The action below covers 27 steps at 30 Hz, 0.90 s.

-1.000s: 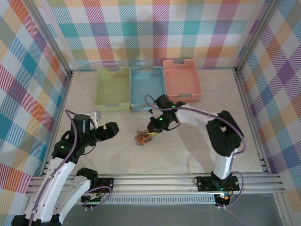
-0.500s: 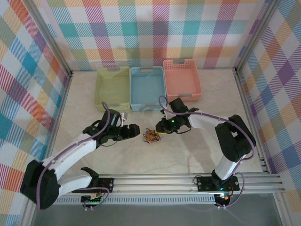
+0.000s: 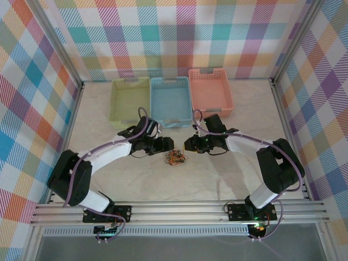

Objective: Untangle the cables

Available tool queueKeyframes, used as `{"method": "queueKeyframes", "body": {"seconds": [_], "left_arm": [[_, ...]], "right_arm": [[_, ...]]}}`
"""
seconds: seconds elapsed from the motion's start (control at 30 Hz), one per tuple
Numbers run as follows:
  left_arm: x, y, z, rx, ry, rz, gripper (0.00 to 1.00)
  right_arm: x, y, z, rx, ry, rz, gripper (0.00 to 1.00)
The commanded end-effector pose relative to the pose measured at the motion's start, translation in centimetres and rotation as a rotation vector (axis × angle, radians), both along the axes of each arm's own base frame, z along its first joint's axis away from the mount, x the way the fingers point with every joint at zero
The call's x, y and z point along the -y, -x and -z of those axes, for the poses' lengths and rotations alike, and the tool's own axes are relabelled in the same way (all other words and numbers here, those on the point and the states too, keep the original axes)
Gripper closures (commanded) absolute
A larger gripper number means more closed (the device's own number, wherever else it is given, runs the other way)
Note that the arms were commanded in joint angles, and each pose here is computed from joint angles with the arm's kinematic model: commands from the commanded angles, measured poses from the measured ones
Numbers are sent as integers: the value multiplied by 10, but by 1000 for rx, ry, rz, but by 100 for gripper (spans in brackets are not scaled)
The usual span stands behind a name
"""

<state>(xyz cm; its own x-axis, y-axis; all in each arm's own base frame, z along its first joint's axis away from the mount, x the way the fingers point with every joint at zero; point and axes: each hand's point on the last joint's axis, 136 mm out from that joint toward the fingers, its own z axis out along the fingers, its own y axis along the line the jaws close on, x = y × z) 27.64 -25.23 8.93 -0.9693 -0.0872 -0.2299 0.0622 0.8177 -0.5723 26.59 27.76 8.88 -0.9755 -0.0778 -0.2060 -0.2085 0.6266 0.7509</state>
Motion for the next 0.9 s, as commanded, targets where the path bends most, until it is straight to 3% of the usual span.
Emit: {"method": "queueKeyframes", "body": {"seconds": [0.0,0.5,0.87], "left_arm": [[10,-3,1,-9,-8,49,34],[13,1,33,-69,-37,91,53],[12,2,36,-61,-34,94,59]], "right_arm": [[-3,-1,-11,20,-41,-7,69],[-10,-2,1,-60,-28,-35,65],[-18,1,10,-108,21,-72,66]]}}
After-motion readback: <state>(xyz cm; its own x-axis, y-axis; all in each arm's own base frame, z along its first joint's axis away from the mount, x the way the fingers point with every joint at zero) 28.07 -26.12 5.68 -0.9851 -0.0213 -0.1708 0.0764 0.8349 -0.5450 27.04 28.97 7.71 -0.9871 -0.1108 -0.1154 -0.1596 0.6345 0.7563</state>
